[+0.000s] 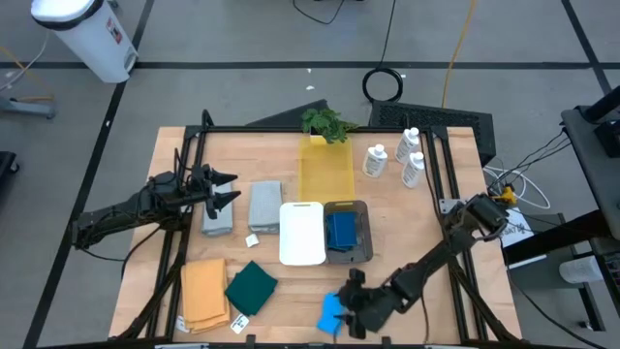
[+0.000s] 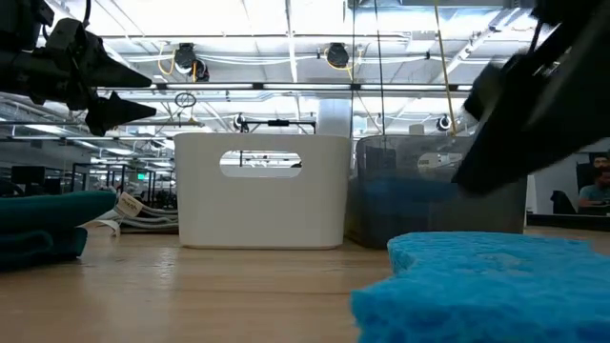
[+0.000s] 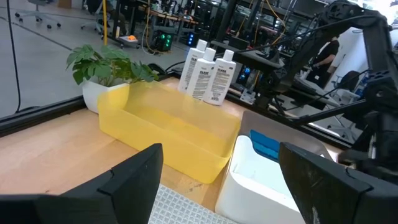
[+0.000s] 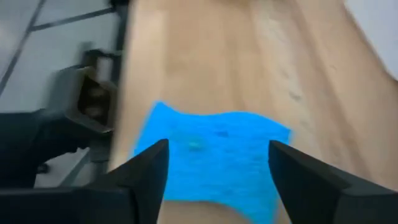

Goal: Pick & Place Kitchen Items
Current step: Put the sponge wipe into the black bin

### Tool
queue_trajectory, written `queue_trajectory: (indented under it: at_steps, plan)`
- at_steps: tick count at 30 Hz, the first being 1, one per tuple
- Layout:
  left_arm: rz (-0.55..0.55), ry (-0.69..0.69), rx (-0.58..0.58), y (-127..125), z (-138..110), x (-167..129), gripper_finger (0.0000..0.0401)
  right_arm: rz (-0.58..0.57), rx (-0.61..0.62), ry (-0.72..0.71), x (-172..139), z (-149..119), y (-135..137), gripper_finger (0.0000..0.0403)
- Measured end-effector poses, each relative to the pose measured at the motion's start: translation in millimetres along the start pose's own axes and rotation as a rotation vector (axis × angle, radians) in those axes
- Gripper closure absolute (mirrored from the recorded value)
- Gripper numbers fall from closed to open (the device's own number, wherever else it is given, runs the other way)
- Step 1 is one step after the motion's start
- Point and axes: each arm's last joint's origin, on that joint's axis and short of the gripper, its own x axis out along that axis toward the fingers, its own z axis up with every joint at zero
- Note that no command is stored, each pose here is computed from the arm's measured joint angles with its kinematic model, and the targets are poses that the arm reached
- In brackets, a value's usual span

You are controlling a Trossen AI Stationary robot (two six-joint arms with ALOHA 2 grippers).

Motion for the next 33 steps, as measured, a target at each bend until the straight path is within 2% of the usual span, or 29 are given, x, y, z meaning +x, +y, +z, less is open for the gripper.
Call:
queue_trajectory:
  at_steps: [6,17,21,33]
  plan:
    - [0.000,0.000,0.000,0.0,0.0,0.0,0.0077,-0.062,0.069,0.058,6.3,-13.2,-24.1,0.0144]
    - [0.000,0.000,0.000,0.0,0.0,0.0,0.0077,-0.022,0.098,0.089,6.7,-22.6,-29.5,0.0171]
    - [0.000,0.000,0.000,0.0,0.0,0.0,0.0077,-0.029,0.095,0.095,6.7,-25.1,-31.8,0.0210]
    - [0.000,0.000,0.000,0.0,0.0,0.0,0.0077,-0.006,0.084,0.127,9.1,-21.4,-36.9,0.0374]
